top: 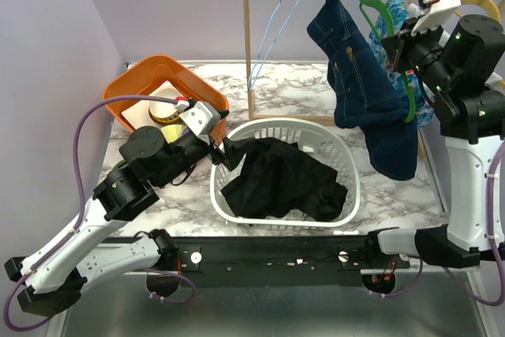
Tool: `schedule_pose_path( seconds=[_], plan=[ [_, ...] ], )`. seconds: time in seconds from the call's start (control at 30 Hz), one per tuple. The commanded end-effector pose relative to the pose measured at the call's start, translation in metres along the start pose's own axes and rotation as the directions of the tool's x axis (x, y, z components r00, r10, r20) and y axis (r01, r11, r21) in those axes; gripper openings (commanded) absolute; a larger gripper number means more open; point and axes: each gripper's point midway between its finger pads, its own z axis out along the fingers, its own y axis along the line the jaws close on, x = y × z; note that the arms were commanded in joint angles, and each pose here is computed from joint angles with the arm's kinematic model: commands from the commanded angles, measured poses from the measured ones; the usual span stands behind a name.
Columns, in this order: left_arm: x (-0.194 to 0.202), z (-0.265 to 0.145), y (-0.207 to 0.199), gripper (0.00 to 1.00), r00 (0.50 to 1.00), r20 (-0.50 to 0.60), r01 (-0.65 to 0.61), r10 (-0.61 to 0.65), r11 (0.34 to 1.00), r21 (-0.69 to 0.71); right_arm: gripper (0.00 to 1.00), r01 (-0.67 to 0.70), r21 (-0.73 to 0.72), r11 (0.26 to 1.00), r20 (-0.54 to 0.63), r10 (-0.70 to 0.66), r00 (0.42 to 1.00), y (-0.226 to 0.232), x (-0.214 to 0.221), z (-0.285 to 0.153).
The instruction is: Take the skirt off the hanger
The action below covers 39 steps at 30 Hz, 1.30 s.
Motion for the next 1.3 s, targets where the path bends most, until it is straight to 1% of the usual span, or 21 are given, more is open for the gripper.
schedule_pose_path(
  seconds=[0.0,0.2,0.33,0.37,0.4,0.43,0.5,0.53,0.57,0.6,0.63,0.67,0.7,0.73,0.9,0.93,0.97,1.03,1.07,1.13,1.27],
  plan=[
    [-0.021,-0.002,-0.011,0.99,0.998,0.031,0.06,-0.062,0.997,0.054,0.01,-0.019,-0.065,0.998,0.125,0.027,0.992,0.015,-0.035,-0.04],
    [-0.041,0.002,-0.026,0.99,0.986,0.075,0.14,-0.15,0.982,0.128,0.01,-0.055,-0.157,0.986,0.177,0.083,0.981,0.037,-0.046,-0.087],
    [-0.051,0.014,-0.029,0.99,0.968,0.068,0.229,-0.24,0.964,0.132,0.01,-0.088,-0.225,0.97,0.228,0.14,0.964,0.052,-0.058,-0.126],
    [-0.054,0.016,-0.032,0.99,0.965,0.067,0.24,-0.253,0.959,0.151,0.01,-0.093,-0.241,0.966,0.237,0.152,0.96,0.056,-0.06,-0.132],
    [-0.055,0.018,-0.036,0.99,0.963,0.062,0.25,-0.264,0.953,0.169,0.01,-0.1,-0.259,0.961,0.268,0.171,0.948,0.06,-0.066,-0.148],
    [-0.058,0.02,-0.04,0.99,0.958,0.065,0.261,-0.278,0.946,0.19,0.01,-0.101,-0.292,0.951,0.279,0.186,0.942,0.066,-0.069,-0.156],
    [-0.054,0.026,-0.053,0.99,0.947,0.035,0.301,-0.32,0.92,0.252,0.01,-0.114,-0.356,0.928,0.314,0.233,0.92,0.078,-0.077,-0.173],
    [-0.057,0.029,-0.057,0.99,0.941,0.049,0.309,-0.335,0.909,0.28,0.01,-0.102,-0.422,0.901,0.315,0.251,0.915,0.09,-0.079,-0.182],
    [-0.053,0.032,-0.061,0.99,0.929,0.032,0.344,-0.37,0.891,0.295,0.01,-0.099,-0.45,0.888,0.339,0.272,0.901,0.094,-0.084,-0.183],
    [-0.054,0.032,-0.065,0.99,0.923,0.033,0.354,-0.383,0.88,0.318,0.01,-0.134,-0.484,0.865,0.33,0.322,0.887,0.099,-0.087,-0.189],
    [-0.059,0.035,-0.066,0.99,0.916,0.054,0.359,-0.397,0.872,0.333,0.01,-0.124,-0.518,0.846,0.344,0.339,0.876,0.105,-0.091,-0.201],
    [-0.054,0.038,-0.068,0.99,0.91,0.045,0.375,-0.413,0.863,0.338,0.01,-0.117,-0.53,0.84,0.374,0.355,0.857,0.106,-0.099,-0.206],
    [-0.052,0.039,-0.069,0.99,0.9,0.037,0.398,-0.435,0.852,0.34,0.01,-0.128,-0.537,0.834,0.374,0.371,0.85,0.106,-0.098,-0.207],
    [-0.057,0.041,-0.068,0.99,0.892,0.063,0.402,-0.448,0.849,0.343,0.01,-0.144,-0.534,0.833,0.387,0.393,0.834,0.105,-0.102,-0.213],
    [-0.045,0.051,-0.067,0.99,0.873,0.057,0.441,-0.485,0.833,0.334,0.01,-0.151,-0.544,0.825,0.44,0.434,0.786,0.103,-0.119,-0.233],
    [-0.05,0.051,-0.069,0.99,0.863,0.071,0.447,-0.5,0.822,0.354,0.01,-0.161,-0.562,0.811,0.429,0.453,0.781,0.105,-0.119,-0.235],
    [-0.048,0.051,-0.073,0.99,0.86,0.06,0.451,-0.506,0.81,0.375,0.01,-0.151,-0.572,0.806,0.441,0.458,0.772,0.106,-0.122,-0.239],
    [-0.057,0.049,-0.079,0.99,0.851,0.081,0.442,-0.52,0.79,0.425,0.01,-0.164,-0.586,0.794,0.432,0.477,0.766,0.108,-0.121,-0.24],
    [-0.057,0.048,-0.084,0.99,0.843,0.068,0.451,-0.533,0.771,0.449,0.01,-0.16,-0.589,0.792,0.439,0.48,0.759,0.108,-0.123,-0.241],
    [-0.065,0.046,-0.087,0.99,0.836,0.086,0.443,-0.543,0.758,0.478,0.01,-0.17,-0.603,0.78,0.431,0.498,0.753,0.109,-0.123,-0.243],
    [-0.062,0.054,-0.089,0.99,0.833,0.072,0.452,-0.548,0.75,0.483,0.01,-0.182,-0.637,0.749,0.409,0.528,0.744,0.114,-0.12,-0.238]
  ],
)
